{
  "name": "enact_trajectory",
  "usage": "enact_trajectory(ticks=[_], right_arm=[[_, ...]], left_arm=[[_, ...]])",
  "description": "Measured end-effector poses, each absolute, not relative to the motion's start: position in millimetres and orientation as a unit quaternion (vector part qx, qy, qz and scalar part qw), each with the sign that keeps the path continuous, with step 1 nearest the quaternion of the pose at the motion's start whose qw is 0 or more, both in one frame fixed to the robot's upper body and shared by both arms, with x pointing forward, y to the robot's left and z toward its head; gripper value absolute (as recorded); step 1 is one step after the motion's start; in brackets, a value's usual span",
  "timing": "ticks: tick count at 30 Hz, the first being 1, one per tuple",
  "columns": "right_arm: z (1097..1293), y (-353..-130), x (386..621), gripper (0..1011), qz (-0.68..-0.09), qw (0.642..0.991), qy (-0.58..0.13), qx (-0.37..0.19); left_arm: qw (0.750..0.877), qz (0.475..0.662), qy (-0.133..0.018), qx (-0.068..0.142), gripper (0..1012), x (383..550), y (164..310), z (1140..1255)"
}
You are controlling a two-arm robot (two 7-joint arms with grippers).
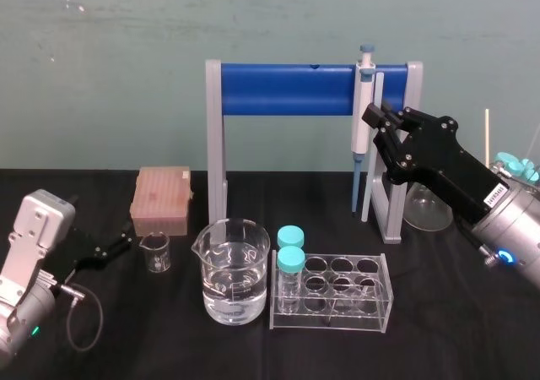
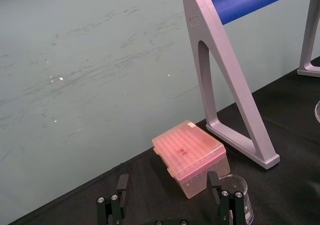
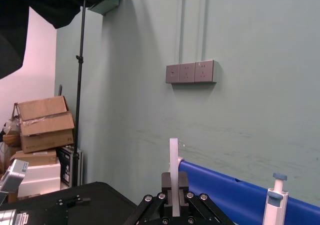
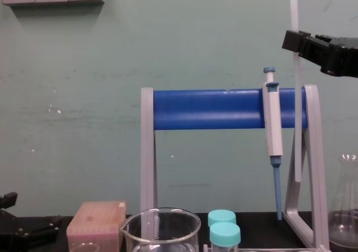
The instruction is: Pick up the stirring rod with one hand, then place it down.
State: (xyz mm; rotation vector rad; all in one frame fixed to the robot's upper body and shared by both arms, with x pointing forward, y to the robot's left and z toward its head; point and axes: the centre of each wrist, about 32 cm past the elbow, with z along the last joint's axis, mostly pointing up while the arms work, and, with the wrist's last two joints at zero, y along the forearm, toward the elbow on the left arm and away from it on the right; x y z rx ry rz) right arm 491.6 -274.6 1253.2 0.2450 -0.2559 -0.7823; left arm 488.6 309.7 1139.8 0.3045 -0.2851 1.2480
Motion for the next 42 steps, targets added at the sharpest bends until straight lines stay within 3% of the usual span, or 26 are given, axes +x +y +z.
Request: enact_trajectory(ticks=[32,42], right_arm=[[1251.2,-277,490,68,-0.377,0.911,-0.123,0.117],[1223.8,-287,491,68,-0.334,0.934,-0.063,0.108]], left_arm=[[0.791,0.580,-0.132,0.141,1000,488.6,309.6,1139.8],[0.791,0.580,-0.132,0.141,1000,488.6,309.7,1139.8]])
